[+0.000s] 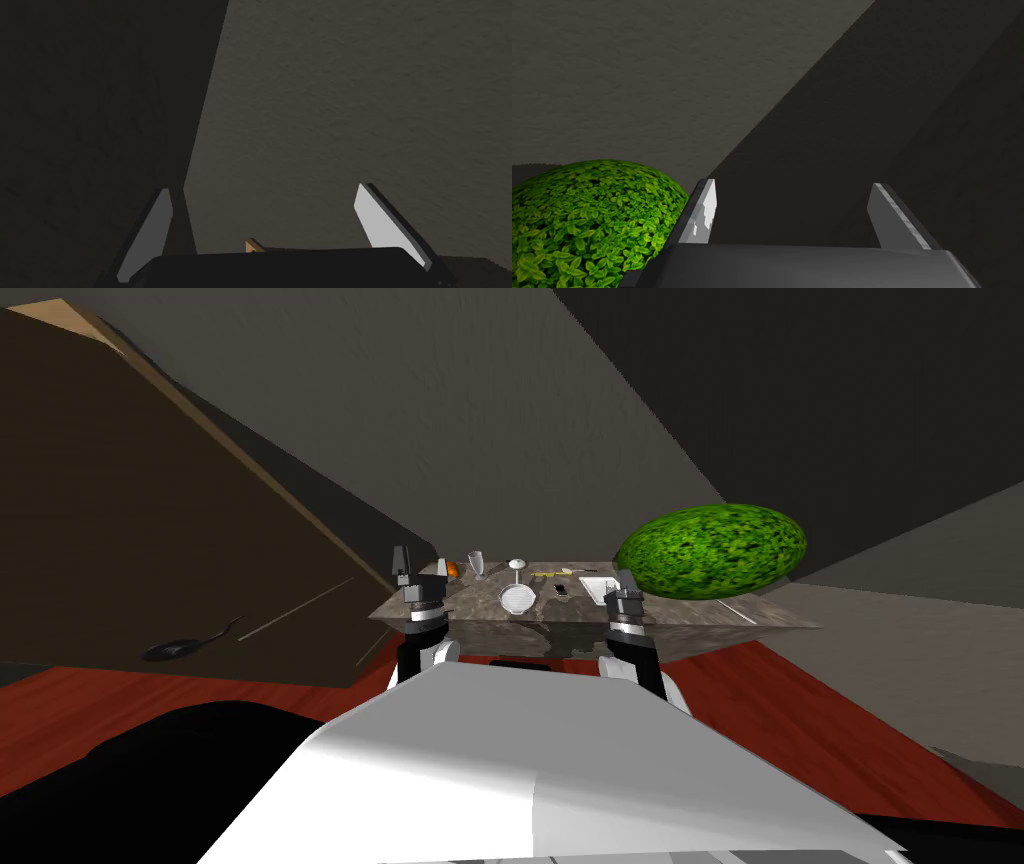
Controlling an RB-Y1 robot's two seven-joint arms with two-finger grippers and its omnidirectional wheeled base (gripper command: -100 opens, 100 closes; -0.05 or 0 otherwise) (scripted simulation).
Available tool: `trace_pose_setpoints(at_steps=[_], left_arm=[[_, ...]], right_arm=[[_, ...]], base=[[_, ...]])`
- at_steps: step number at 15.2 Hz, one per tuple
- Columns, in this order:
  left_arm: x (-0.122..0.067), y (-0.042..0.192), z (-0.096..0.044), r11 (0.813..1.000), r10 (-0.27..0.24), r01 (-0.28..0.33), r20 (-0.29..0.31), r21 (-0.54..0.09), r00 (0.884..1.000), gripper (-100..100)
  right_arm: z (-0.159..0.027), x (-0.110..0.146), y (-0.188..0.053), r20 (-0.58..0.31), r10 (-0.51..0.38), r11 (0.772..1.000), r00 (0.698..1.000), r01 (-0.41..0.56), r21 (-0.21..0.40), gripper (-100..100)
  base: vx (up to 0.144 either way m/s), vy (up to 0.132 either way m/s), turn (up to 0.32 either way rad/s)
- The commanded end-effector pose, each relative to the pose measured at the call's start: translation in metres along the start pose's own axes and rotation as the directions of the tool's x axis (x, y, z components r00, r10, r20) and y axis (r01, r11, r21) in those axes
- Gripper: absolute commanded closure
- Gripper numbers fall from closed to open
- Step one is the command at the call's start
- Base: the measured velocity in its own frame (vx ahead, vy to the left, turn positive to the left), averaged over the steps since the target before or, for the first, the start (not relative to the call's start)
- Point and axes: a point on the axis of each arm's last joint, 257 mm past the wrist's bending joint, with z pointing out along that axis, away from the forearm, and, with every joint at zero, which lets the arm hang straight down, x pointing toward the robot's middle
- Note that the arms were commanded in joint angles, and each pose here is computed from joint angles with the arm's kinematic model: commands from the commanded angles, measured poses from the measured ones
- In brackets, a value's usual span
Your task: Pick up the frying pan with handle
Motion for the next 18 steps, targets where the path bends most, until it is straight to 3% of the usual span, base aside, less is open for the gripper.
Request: trace_pose_setpoints(at_steps=[1,11,14,15,16,17,18], left_arm=[[0.0,0.0,0.0,1.0,0.0,0.0,0.0,0.0,1.0,0],[0.0,0.0,0.0,1.0,0.0,0.0,0.0,0.0,1.0,0],[0.0,0.0,0.0,1.0,0.0,0.0,0.0,0.0,1.0,0],[0.0,0.0,0.0,1.0,0.0,0.0,0.0,0.0,1.0,0],[0.0,0.0,0.0,1.0,0.0,0.0,0.0,0.0,1.0,0],[0.0,0.0,0.0,1.0,0.0,0.0,0.0,0.0,1.0,0],[0.0,0.0,0.0,1.0,0.0,0.0,0.0,0.0,1.0,0]], right_arm=[[0.003,0.008,0.002,-0.034,-0.006,1.0,0.999,0.006,-0.014,-100],[0.016,0.086,0.016,-0.288,-0.042,0.99,0.957,0.001,-0.14,-100],[0.014,0.123,0.02,-0.401,-0.069,0.981,0.914,-0.011,-0.194,-100],[0.014,0.123,0.021,-0.404,-0.074,0.98,0.912,-0.008,-0.198,-100],[0.012,0.143,0.023,-0.458,-0.088,0.974,0.885,-0.02,-0.226,-100],[0.011,0.143,0.022,-0.465,-0.097,0.974,0.88,-0.014,-0.228,-100],[0.007,0.162,0.024,-0.514,-0.108,0.967,0.851,-0.029,-0.251,-100]], base=[[-0.004,0.005,0.065],[-0.017,0.017,0.181],[-0.016,0.019,0.208],[-0.016,0.023,0.232],[-0.014,0.025,0.295],[-0.011,0.022,0.21],[-0.017,0.025,0.218]])
